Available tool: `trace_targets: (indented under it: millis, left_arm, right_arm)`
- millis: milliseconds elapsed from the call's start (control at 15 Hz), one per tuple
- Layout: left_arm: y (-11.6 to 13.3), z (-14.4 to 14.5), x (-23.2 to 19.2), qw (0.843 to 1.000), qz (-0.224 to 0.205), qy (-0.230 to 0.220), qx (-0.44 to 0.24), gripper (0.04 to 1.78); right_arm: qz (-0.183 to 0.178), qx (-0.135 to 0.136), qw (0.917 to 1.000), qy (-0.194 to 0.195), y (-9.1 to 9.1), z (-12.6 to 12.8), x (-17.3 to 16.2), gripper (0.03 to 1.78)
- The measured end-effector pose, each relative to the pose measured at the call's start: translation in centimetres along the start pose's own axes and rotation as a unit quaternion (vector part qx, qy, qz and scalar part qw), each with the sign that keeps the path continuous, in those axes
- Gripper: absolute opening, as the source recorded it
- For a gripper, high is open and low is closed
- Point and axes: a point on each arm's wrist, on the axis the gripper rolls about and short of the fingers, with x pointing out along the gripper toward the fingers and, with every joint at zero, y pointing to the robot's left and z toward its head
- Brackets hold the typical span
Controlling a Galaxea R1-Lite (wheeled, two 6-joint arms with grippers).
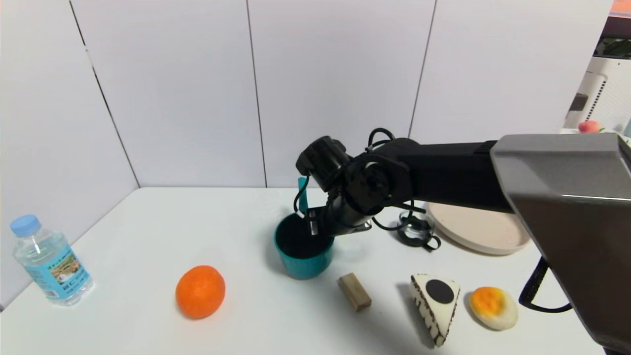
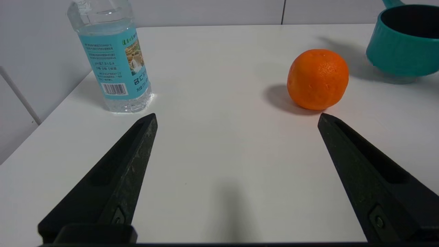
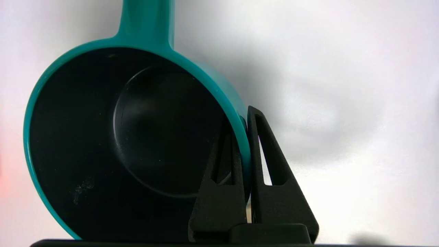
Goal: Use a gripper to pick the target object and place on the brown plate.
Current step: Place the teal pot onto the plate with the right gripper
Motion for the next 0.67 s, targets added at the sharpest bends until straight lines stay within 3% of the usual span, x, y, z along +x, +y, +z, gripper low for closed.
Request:
trace_targets:
  millis: [200,333,467,667]
  left_arm:
    - [0.0,0.0,0.0,1.0,0.0,0.0,0.0,1.69]
    - [0.0,0.0,0.0,1.0,0.0,0.0,0.0,1.69]
    - [0.0,0.0,0.0,1.0,0.0,0.0,0.0,1.69]
    - [0.0,0.0,0.0,1.0,0.0,0.0,0.0,1.69]
  right_arm:
    - [0.01,0.014,0.9991,-0.04,-1.4,1.6,-3.5,0.12]
    - [0.007,0.033,0.9968,-0.072,-3.6,3.0,-6.1,0.12]
    - [-0.012,0.057,0.9931,-0.102,-7.1,4.5,-8.2,0.12]
    - [-0.068,0.101,0.9845,-0.126,-14.0,5.9,-10.0,0.12]
